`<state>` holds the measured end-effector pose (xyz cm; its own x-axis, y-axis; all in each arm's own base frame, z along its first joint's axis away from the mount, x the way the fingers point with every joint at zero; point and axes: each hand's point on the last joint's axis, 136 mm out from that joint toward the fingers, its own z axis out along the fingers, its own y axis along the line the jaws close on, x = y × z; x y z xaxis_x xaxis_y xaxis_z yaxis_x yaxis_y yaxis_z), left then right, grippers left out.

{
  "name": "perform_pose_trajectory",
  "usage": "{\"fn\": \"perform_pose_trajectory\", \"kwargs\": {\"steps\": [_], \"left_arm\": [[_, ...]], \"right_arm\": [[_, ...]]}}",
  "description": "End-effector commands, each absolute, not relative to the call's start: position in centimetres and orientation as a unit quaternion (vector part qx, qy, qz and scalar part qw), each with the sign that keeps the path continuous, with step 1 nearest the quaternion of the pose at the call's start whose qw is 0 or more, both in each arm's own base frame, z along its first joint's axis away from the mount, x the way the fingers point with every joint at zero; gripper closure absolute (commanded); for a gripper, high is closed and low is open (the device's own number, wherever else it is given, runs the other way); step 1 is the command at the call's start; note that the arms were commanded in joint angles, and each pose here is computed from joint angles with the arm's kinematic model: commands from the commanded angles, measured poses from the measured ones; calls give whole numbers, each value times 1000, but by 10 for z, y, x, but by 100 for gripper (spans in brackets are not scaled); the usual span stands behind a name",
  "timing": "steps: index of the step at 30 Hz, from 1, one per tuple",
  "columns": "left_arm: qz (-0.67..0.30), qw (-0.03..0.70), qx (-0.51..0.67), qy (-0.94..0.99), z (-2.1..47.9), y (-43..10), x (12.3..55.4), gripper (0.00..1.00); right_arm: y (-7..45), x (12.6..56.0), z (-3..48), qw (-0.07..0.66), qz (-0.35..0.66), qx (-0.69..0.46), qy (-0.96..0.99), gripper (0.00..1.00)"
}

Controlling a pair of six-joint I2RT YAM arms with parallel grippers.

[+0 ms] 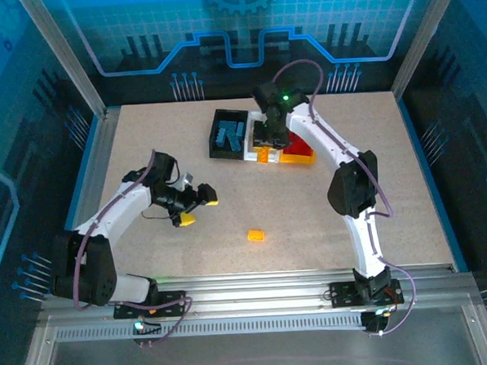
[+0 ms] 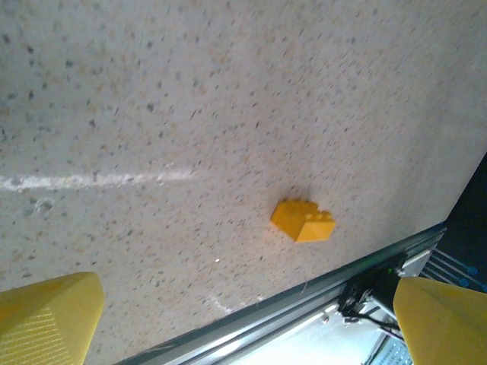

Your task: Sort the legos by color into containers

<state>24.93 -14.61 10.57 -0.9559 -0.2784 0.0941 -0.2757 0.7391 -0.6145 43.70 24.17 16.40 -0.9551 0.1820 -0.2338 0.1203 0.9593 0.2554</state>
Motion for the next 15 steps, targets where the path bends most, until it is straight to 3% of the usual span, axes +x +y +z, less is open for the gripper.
{"fn": "perform_pose_trajectory", "kwargs": {"steps": [1, 15], "left_arm": [[-349, 7, -116, 930, 113, -148, 231, 1], [-305, -11, -72, 949, 101, -142, 223, 1]], "right_arm": [[230, 470, 177, 169, 147, 170, 959, 70], [204, 582, 130, 225, 186, 293, 910, 70]]}}
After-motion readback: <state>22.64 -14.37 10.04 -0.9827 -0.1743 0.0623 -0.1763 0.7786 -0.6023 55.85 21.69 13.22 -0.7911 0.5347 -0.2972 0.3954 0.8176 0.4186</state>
